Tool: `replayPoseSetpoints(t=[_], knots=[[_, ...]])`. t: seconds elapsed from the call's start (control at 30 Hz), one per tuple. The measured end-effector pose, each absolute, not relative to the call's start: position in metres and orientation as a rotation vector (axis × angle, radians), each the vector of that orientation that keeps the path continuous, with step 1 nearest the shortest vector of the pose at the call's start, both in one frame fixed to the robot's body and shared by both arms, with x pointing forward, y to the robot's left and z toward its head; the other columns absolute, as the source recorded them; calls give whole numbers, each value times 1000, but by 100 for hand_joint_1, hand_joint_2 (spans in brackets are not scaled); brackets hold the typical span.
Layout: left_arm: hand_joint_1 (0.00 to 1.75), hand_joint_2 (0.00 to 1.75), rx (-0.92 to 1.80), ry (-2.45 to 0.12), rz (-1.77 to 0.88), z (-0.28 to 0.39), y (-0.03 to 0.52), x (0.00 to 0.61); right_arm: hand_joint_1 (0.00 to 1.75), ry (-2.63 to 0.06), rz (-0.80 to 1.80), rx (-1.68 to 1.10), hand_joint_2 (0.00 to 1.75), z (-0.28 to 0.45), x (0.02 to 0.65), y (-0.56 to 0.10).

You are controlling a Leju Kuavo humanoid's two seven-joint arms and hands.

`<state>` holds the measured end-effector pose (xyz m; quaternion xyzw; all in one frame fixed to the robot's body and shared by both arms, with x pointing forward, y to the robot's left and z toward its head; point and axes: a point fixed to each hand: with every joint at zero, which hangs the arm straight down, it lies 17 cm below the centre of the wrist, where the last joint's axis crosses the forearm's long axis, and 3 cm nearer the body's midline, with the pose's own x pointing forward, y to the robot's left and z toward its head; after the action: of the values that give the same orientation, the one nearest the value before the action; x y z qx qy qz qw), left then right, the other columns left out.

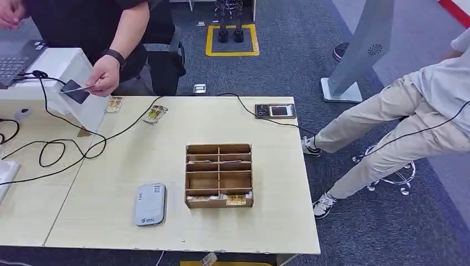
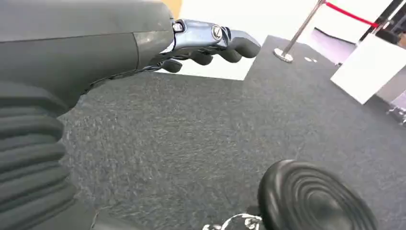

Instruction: Pass the card to the sensor for recognition and then transmit it.

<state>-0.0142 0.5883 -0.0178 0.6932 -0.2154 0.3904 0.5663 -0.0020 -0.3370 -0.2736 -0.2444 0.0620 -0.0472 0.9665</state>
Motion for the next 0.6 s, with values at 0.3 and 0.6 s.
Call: replayPoseSetpoints(t=[0.3, 0.6], knots=[[0, 175, 1703, -653, 987, 10, 596, -13, 0, 113, -91, -481, 175, -275, 0, -335], [0, 175, 1629, -1198, 1251, 115, 617, 27, 0, 143, -106, -464, 175, -275, -6, -333]])
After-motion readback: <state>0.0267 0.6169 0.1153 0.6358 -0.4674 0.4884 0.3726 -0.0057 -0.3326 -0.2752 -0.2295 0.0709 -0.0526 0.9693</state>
